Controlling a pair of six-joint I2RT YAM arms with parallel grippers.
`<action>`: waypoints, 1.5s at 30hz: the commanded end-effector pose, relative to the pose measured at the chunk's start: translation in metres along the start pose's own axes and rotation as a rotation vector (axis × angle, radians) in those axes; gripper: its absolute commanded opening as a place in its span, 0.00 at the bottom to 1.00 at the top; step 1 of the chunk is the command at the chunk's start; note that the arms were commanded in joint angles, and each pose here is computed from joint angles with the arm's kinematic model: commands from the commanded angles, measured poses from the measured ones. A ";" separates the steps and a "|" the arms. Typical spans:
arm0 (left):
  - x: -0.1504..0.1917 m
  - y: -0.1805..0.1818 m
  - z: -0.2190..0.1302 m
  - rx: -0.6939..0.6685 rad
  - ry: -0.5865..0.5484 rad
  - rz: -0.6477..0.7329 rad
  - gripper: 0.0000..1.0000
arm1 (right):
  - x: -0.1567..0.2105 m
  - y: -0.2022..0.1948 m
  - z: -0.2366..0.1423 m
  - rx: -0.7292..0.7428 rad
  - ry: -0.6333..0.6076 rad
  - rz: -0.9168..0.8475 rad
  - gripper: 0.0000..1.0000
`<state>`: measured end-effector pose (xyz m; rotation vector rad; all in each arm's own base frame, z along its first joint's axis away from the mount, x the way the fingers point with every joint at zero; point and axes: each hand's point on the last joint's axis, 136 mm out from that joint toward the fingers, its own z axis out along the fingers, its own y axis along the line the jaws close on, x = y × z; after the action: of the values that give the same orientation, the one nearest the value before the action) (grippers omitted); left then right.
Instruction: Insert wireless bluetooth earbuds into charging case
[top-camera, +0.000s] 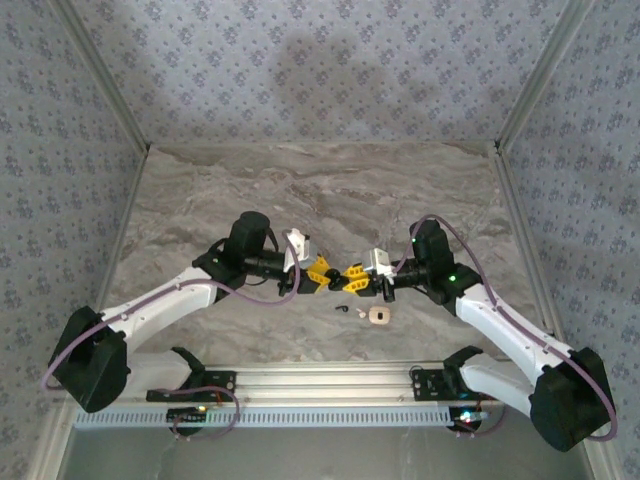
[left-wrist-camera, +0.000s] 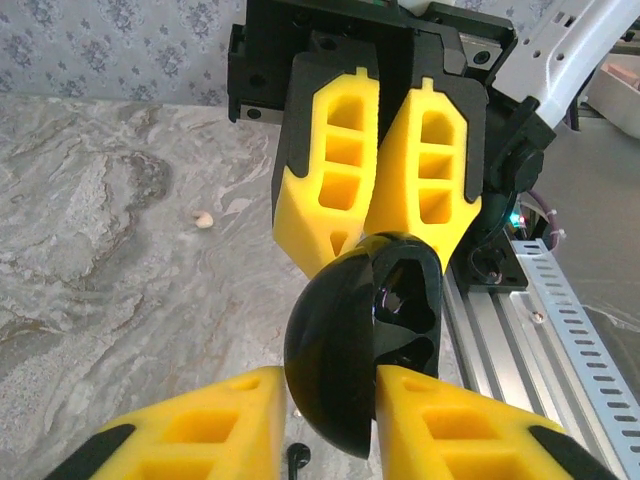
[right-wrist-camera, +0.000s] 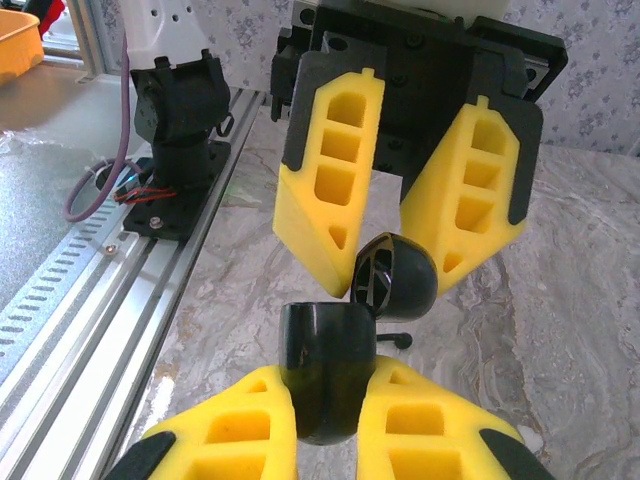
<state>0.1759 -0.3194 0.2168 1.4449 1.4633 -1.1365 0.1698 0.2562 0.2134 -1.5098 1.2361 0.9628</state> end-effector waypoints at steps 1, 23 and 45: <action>-0.015 -0.005 0.000 0.036 -0.020 0.038 0.26 | -0.012 0.001 -0.001 -0.024 -0.022 -0.031 0.14; -0.008 0.005 -0.005 -0.053 0.052 0.053 0.15 | 0.001 -0.005 0.000 0.020 0.028 -0.003 0.28; 0.027 0.030 -0.023 -0.252 0.354 0.111 0.15 | 0.016 -0.027 -0.004 0.293 0.230 0.352 0.44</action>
<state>0.2039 -0.2930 0.1893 1.5489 1.6785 -0.6815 0.1938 0.2472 0.1992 -1.3076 1.6546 0.8010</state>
